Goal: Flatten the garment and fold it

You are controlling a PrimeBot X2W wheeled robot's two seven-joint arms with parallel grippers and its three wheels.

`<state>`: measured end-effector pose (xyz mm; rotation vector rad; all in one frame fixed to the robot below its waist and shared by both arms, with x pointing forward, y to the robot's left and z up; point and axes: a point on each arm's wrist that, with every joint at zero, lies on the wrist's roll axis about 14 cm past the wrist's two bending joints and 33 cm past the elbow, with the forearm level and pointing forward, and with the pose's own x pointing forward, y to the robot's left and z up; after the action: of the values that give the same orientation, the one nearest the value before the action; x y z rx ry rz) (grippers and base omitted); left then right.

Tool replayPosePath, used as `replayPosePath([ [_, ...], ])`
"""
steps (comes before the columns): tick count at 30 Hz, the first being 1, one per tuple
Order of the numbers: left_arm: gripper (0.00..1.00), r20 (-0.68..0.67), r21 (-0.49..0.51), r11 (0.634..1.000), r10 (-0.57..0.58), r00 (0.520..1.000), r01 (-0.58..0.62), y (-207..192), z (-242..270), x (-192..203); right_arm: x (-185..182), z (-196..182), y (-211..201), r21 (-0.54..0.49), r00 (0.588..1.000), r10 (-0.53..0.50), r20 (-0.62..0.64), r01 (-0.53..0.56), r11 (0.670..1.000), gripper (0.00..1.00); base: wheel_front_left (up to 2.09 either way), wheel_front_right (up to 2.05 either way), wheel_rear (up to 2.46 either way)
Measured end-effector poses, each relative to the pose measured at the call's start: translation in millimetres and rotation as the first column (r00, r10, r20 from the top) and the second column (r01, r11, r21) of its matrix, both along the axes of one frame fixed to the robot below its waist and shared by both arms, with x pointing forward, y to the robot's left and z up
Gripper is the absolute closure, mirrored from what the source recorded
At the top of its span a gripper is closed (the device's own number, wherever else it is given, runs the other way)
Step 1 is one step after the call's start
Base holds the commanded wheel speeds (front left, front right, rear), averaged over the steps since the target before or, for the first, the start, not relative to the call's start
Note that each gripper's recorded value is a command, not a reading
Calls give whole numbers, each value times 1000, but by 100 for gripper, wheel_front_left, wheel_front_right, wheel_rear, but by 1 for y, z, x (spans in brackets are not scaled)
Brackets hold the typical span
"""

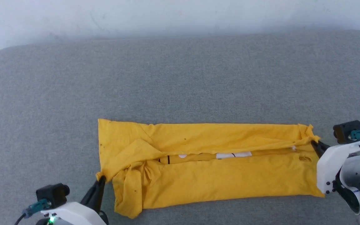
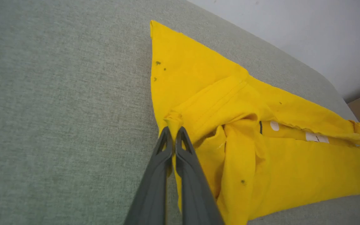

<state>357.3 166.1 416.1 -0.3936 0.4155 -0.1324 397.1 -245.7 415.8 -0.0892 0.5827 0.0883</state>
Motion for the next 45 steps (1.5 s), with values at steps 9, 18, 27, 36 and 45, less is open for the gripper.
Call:
replayPosePath([
  [9, 100, -170, -6, 998, -65, 983, 65, -13, -44, -30, -12, -38, -1, -45, 982, 11, -187, -20, 999, 100, 0, 0, 0],
  [18, 0, -162, -51, 996, -82, 983, 75, -26, -42, -34, -10, -34, -1, 46, 985, -48, -164, 56, 997, 0, 0, 0, 0],
  [27, 0, 22, -48, 999, -22, 1000, 23, -20, -2, -22, -18, -6, 11, 218, 990, -140, 2, 137, 966, 0, 0, 0, 0],
  [36, 0, 341, 77, 993, 64, 938, -95, 9, 75, 17, -11, 43, 17, 330, 931, -270, 245, 182, 926, 0, 0, 0, 0],
  [45, 0, 549, 198, 961, 53, 834, -192, 19, 127, 34, -11, 35, -7, 340, 899, -372, 229, 285, 896, 0, 0, 0, 0],
])
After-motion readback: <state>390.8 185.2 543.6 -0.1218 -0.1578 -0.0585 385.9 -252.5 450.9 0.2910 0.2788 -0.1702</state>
